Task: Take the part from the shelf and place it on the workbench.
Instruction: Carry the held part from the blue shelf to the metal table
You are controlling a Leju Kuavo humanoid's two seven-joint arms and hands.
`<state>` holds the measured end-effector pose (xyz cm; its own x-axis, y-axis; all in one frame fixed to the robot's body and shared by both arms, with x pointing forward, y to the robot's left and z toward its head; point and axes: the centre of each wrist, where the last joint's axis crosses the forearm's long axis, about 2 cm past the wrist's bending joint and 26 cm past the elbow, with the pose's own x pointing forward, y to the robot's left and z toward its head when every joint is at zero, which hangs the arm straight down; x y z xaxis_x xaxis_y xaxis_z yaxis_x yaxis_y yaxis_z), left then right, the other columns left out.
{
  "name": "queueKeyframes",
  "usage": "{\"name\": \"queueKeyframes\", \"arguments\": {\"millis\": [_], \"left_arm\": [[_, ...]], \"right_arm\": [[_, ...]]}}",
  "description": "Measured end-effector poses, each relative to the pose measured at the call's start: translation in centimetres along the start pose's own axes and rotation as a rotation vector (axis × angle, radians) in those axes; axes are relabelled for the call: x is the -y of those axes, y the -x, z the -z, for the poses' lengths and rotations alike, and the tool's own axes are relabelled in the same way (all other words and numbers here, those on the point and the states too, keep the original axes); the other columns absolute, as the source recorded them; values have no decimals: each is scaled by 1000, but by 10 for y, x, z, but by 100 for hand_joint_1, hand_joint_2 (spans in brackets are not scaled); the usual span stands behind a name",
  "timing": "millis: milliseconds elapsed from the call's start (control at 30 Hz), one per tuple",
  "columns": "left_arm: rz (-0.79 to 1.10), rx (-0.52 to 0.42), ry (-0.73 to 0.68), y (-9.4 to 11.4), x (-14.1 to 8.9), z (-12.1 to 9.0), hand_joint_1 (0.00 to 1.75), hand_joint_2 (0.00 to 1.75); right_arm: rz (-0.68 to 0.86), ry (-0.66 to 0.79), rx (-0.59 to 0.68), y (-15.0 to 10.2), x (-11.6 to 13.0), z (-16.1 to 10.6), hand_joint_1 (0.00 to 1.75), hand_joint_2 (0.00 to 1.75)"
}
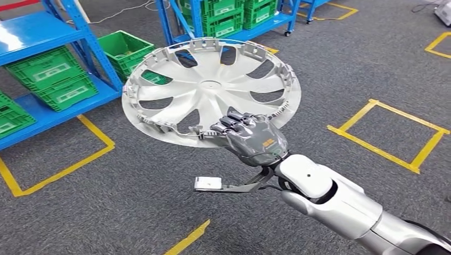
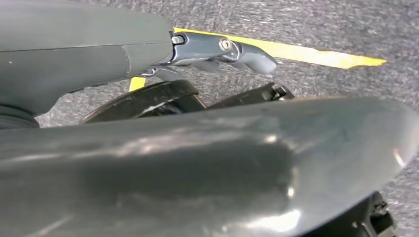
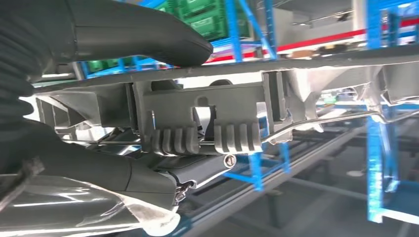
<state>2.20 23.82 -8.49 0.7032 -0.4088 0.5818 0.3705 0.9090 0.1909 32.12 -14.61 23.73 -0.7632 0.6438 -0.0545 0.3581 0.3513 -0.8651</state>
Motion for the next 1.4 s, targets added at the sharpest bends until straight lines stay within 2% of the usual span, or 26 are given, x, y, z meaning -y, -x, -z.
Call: {"name": "queueKeyframes", "arguments": {"millis": [700, 1400], "left_arm": [[39, 16, 29, -4, 0, 4, 0, 0], [103, 23, 54, -10, -3, 10, 0, 0]], "right_arm": [[-6, -32, -7, 5, 7, 8, 175, 175], [-12, -66, -43, 3, 3, 3, 175, 175]]}}
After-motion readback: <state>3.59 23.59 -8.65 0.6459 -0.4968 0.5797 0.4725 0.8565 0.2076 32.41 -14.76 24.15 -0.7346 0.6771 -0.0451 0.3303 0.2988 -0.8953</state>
